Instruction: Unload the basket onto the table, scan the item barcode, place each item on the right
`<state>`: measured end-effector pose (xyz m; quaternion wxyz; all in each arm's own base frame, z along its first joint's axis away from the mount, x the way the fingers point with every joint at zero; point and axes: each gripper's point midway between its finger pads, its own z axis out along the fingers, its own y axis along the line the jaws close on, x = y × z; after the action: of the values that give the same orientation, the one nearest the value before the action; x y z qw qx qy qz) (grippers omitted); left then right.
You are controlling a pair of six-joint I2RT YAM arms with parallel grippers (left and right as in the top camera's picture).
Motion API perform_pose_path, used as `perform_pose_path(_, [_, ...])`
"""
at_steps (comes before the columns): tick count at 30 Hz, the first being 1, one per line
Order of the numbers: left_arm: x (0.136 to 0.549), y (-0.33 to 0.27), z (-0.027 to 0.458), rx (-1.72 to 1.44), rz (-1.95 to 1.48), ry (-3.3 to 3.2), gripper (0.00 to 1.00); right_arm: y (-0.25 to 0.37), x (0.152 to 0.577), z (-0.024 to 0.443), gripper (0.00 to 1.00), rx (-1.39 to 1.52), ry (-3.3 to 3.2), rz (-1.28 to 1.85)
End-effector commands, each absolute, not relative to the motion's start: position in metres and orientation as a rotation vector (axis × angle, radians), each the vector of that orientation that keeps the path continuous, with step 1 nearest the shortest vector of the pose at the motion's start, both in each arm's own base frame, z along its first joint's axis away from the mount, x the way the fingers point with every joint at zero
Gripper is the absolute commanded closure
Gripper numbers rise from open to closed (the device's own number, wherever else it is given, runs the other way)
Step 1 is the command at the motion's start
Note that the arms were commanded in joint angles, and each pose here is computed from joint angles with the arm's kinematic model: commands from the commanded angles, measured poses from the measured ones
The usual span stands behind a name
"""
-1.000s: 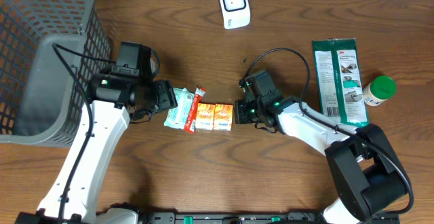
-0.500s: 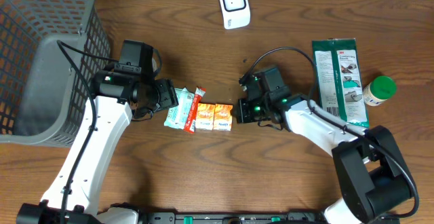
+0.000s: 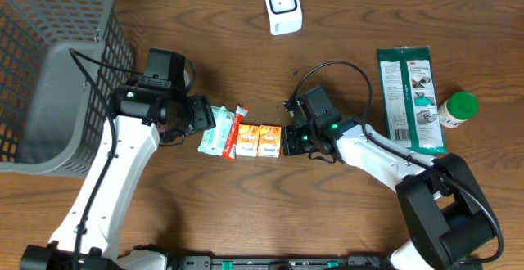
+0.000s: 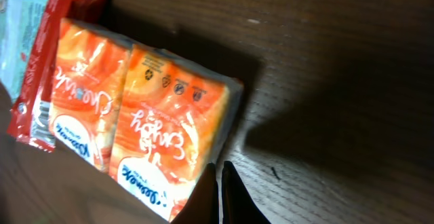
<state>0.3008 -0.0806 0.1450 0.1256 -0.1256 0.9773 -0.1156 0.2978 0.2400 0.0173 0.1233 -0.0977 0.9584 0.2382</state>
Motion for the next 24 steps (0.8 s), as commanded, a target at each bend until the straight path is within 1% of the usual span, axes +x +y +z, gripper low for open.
perform_pose_path(1, [0.299, -0.085, 0.142, -0.335, -0.327, 2.861, 0.3, 0.241, 0.302, 0.02, 0.99, -0.286, 2.78, 0.664])
perform_pose_path(7, [0.302, -0.095, 0.14, -0.291, -0.336, 2.858, 0.3, 0.242, 0.302, 0.021, 0.99, -0.289, 2.777, 0.68])
perform_pose_path(8, [0.302, -0.095, 0.139, -0.29, -0.336, 2.859, 0.37, 0.245, 0.301, 0.023, 0.99, -0.295, 2.775, 0.715])
perform_pose_path(10, [0.304, -0.096, 0.135, -0.292, -0.334, 2.867, 0.59, 0.249, 0.298, 0.026, 0.99, -0.301, 2.776, 0.78])
perform_pose_path(12, [0.304, -0.096, 0.13, -0.295, -0.328, 2.884, 0.79, 0.252, 0.297, 0.03, 0.99, -0.306, 2.772, 0.847])
perform_pose_path(13, [0.304, -0.096, 0.127, -0.297, -0.324, 2.895, 0.86, 0.254, 0.296, 0.032, 0.99, -0.31, 2.769, 0.884])
perform_pose_path(14, [0.304, -0.097, 0.124, -0.296, -0.325, 2.906, 0.91, 0.255, 0.296, 0.034, 0.99, -0.31, 2.767, 0.921])
perform_pose_path(15, [0.304, -0.098, 0.12, -0.294, -0.321, 2.919, 0.92, 0.257, 0.295, 0.037, 0.99, -0.315, 2.761, 0.957])
perform_pose_path(17, [0.304, -0.101, 0.113, -0.283, -0.314, 2.941, 0.92, 0.259, 0.294, 0.04, 0.99, -0.35, 2.742, 0.996])
perform_pose_path(22, [0.306, -0.114, 0.098, -0.234, -0.307, 2.976, 0.92, 0.257, 0.295, 0.039, 0.99, -0.37, 2.737, 0.977])
perform_pose_path(24, [0.307, -0.121, 0.095, -0.208, -0.315, 2.978, 0.91, 0.254, 0.296, 0.034, 0.99, -0.36, 2.748, 0.929])
